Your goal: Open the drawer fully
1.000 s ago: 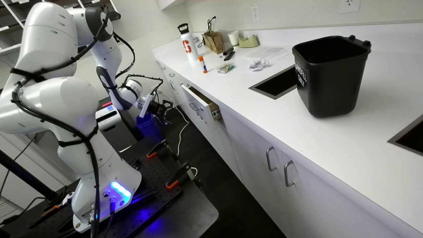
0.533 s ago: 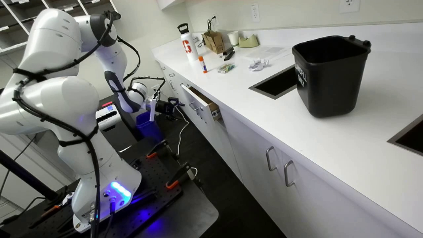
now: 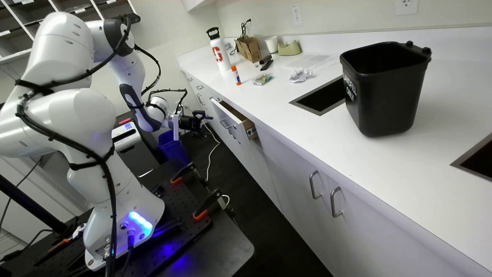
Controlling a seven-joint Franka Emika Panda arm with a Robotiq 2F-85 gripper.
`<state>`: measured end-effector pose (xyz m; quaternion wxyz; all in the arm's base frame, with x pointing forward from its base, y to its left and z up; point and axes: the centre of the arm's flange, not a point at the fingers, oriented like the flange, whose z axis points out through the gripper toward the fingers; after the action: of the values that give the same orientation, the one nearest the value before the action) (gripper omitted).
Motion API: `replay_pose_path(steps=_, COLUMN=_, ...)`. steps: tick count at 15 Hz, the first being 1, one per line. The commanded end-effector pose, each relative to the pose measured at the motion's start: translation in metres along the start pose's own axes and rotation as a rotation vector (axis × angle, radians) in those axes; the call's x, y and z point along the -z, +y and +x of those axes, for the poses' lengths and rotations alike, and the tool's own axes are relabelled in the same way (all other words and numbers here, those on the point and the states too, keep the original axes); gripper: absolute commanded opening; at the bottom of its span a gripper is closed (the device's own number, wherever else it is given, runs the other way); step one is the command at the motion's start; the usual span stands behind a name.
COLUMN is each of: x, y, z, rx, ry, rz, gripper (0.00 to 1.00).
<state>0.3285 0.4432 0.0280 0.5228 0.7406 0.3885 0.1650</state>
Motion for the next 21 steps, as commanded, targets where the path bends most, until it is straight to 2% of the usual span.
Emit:
replay_pose_path(steps=1, x=-0.006, y=-0.010, z=0.010, rx=-0.012, ry=-0.040, rz=-0.188, gripper=1.00)
replay_pose_path(steps=3, x=-0.009, y=-0.015, z=0.011, rx=-0.021, ry=-0.049, rz=-0.257, gripper=1.00)
replay_pose_path(steps=5, x=-0.013, y=-0.022, z=0.015, rx=-0.021, ry=-0.045, rz=-0.292, gripper=1.00)
replay_pose_path(steps=12, x=-0.035, y=-0.025, z=0.024, rx=0.006, ry=0.105, rz=-0.347, gripper=1.00)
replay_pose_path(steps=18, x=-0.055, y=-0.033, z=0.034, rx=0.009, ry=0.117, rz=-0.378, gripper=1.00)
replay_pose_path(steps=19, x=-0.058, y=-0.035, z=0.036, rx=0.007, ry=0.118, rz=-0.380, gripper=0.89)
replay_pose_path(steps=20, x=-0.061, y=-0.036, z=0.036, rx=0.005, ry=0.118, rz=-0.380, gripper=0.74)
replay_pose_path(steps=21, x=-0.063, y=-0.038, z=0.037, rx=0.004, ry=0.118, rz=-0.381, gripper=0.66)
